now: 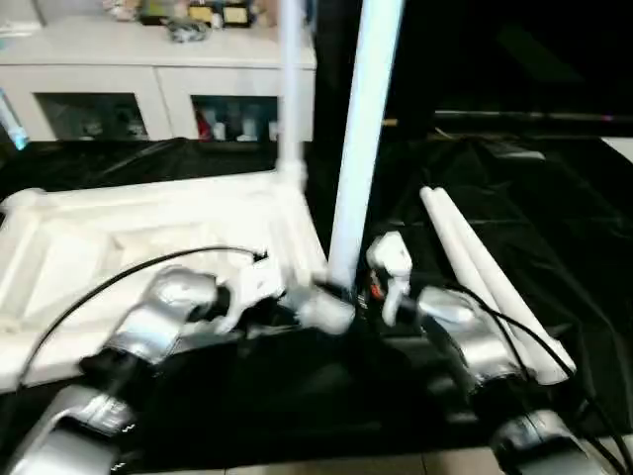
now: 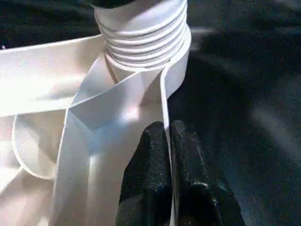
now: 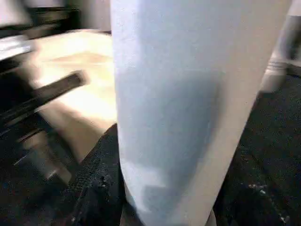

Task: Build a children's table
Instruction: Insert table leg to table base

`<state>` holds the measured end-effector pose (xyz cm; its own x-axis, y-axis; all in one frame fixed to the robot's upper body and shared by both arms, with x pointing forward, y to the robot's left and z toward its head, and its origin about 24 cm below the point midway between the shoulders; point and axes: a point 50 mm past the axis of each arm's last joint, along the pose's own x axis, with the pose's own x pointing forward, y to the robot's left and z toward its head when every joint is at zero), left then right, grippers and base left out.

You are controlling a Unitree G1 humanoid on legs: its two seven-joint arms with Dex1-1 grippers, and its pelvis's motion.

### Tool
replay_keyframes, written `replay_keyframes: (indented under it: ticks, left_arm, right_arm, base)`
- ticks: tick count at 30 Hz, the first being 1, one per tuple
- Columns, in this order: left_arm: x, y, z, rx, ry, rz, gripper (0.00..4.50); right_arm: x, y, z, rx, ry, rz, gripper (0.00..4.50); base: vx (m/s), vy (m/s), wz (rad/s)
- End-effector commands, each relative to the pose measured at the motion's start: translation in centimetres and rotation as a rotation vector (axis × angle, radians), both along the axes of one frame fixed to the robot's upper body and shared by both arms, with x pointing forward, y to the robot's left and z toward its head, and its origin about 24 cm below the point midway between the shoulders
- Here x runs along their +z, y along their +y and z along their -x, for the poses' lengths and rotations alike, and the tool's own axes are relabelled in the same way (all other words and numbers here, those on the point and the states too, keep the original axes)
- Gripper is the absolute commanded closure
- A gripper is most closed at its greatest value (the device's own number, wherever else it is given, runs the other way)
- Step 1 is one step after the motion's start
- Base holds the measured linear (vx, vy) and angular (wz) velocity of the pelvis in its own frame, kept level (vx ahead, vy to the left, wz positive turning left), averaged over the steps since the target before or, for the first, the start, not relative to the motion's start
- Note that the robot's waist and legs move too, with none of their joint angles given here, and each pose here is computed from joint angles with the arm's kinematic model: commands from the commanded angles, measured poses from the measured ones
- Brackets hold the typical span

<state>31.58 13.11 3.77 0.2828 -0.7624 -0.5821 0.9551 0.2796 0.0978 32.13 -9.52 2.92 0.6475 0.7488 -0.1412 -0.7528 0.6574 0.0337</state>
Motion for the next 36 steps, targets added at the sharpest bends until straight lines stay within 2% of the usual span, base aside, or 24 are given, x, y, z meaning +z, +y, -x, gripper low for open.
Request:
replay_keyframes:
  ticks: [1, 3, 6, 8, 11, 12, 19, 32, 33, 35, 36]
  left_arm:
    - [0.7, -1.7, -0.2, -0.05, -0.017, 0.043, 4.5]
    - [0.9, -2.4, -1.5, 0.085, -0.014, 0.04, 4.5]
    - [0.9, -2.8, -2.3, 0.168, -0.011, 0.021, 4.5]
    - [1.2, -3.9, -3.2, 0.257, -0.015, -0.004, 4.5]
    - [1.3, -4.5, -3.5, 0.283, -0.024, -0.014, 4.5]
    - [1.0, -4.5, -3.5, 0.289, -0.027, -0.028, 4.5]
    - [0.5, -4.2, -3.5, 0.315, -0.008, -0.041, 4.5]
    - [0.6, -4.0, -3.7, 0.309, -0.014, -0.035, 4.5]
    - [0.7, -4.0, -3.7, 0.307, -0.014, -0.034, 4.5]
    - [0.7, -3.9, -3.7, 0.305, -0.014, -0.033, 4.5]
    - [0.7, -3.8, -3.7, 0.304, -0.015, -0.033, 4.5]
  right_arm:
    - [-5.8, -4.2, 1.6, -0.236, 0.258, 0.214, 2.59]
    - [-5.5, -3.2, 0.4, -0.349, 0.264, 0.22, 2.59]
    - [-5.2, -2.8, -0.3, -0.421, 0.268, 0.227, 2.59]
    - [-4.3, -1.7, -1.7, -0.554, 0.261, 0.232, 2.59]
    - [-3.7, -1.0, -2.3, -0.597, 0.244, 0.24, 2.59]
    - [-3.5, -0.6, -2.5, -0.605, 0.248, 0.219, 2.59]
    - [-3.3, 0.0, -2.7, -0.611, 0.252, 0.202, 2.59]
    - [-2.6, 0.3, -3.1, -0.587, 0.228, 0.187, 2.59]
    - [-2.4, 0.5, -3.2, -0.575, 0.228, 0.168, 2.24]
    - [-2.2, 0.6, -3.3, -0.566, 0.226, 0.151, 2.24]
    - [-2.0, 0.8, -3.4, -0.56, 0.224, 0.133, 2.01]
  base:
    - [-0.065, 0.041, -0.07]
    - [-0.056, 0.047, -0.09]
    - [-0.045, -0.033, 0.14]
    - [0.046, -0.097, 0.04]
    - [0.041, 0.029, -0.31]
    - [0.0, 0.0, 0.0]
    - [0.0, 0.0, 0.0]
    - [0.0, 0.0, 0.0]
    - [0.0, 0.0, 0.0]
    - [0.0, 0.0, 0.0]
    - [0.0, 0.0, 0.0]
